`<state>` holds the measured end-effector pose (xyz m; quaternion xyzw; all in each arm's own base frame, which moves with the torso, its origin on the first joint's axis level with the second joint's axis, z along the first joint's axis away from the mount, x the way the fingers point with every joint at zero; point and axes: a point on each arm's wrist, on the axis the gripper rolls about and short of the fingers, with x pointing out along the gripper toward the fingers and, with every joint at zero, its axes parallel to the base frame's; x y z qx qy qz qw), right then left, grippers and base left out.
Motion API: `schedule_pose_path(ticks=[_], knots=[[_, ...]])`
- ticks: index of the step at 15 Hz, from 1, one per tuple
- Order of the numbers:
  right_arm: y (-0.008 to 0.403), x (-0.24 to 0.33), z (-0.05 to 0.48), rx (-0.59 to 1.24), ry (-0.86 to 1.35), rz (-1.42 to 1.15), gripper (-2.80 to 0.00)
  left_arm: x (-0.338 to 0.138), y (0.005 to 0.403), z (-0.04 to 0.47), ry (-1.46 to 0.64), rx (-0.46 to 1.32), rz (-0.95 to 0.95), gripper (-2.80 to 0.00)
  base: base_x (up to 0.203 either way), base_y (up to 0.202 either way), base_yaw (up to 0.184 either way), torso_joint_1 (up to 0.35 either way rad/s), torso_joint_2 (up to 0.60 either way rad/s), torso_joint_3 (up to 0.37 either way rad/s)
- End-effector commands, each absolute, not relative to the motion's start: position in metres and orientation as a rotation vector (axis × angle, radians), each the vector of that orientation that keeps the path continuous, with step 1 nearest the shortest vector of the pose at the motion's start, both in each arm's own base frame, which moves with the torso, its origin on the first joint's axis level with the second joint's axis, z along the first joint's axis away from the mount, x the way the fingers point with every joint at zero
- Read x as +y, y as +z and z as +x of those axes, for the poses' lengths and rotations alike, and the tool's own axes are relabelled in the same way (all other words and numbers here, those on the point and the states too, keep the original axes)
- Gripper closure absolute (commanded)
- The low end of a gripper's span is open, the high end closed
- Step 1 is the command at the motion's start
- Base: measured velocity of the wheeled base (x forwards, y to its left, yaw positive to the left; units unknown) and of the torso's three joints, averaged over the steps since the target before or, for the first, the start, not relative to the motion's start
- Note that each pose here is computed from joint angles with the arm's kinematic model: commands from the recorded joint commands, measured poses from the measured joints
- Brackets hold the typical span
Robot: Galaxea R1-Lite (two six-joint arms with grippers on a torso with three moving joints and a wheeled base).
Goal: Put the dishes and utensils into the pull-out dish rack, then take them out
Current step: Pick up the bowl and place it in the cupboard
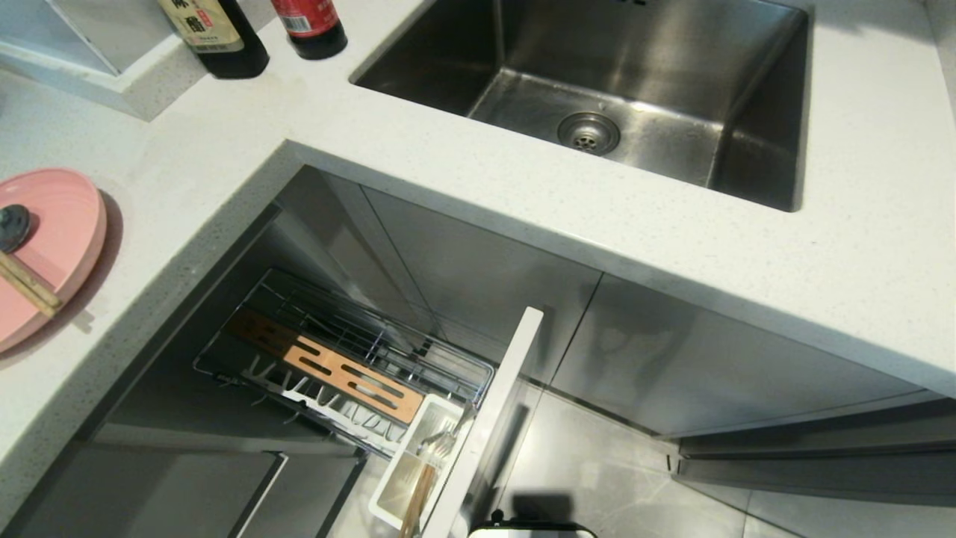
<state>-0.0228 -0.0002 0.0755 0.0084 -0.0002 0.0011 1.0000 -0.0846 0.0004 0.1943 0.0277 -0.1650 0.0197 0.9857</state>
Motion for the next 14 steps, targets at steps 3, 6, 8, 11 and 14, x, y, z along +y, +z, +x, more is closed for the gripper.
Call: schedule_pose_path(ticks=[3, 6, 8, 11, 14], knots=[[0.075, 0.000, -0.023, 0.002, 0.003, 0.017, 0.00, 0.000, 0.293, -0.081, 0.048, -0.349, 0.053, 0.00, 0.000, 0.000, 0.000, 0.000, 0.00, 0.000], [0.075, 0.000, -0.023, 0.002, 0.003, 0.017, 0.00, 0.000, 0.350, -0.037, 0.055, -0.296, -0.014, 0.00, 0.000, 0.000, 0.000, 0.000, 0.00, 0.000], [0.075, 0.000, -0.023, 0.002, 0.003, 0.017, 0.00, 0.001, 0.373, 0.000, 0.066, -0.245, -0.084, 0.00, 0.000, 0.000, 0.000, 0.000, 0.00, 0.000], [0.075, 0.000, -0.023, 0.002, 0.003, 0.017, 0.00, 0.005, 0.396, 0.048, 0.139, -0.197, -0.220, 0.00, 0.000, 0.000, 0.000, 0.000, 0.00, 0.000], [0.075, 0.000, -0.023, 0.002, 0.003, 0.017, 0.00, 0.007, 0.398, 0.065, 0.235, -0.052, -0.358, 0.00, 0.000, 0.000, 0.000, 0.000, 0.00, 0.000]])
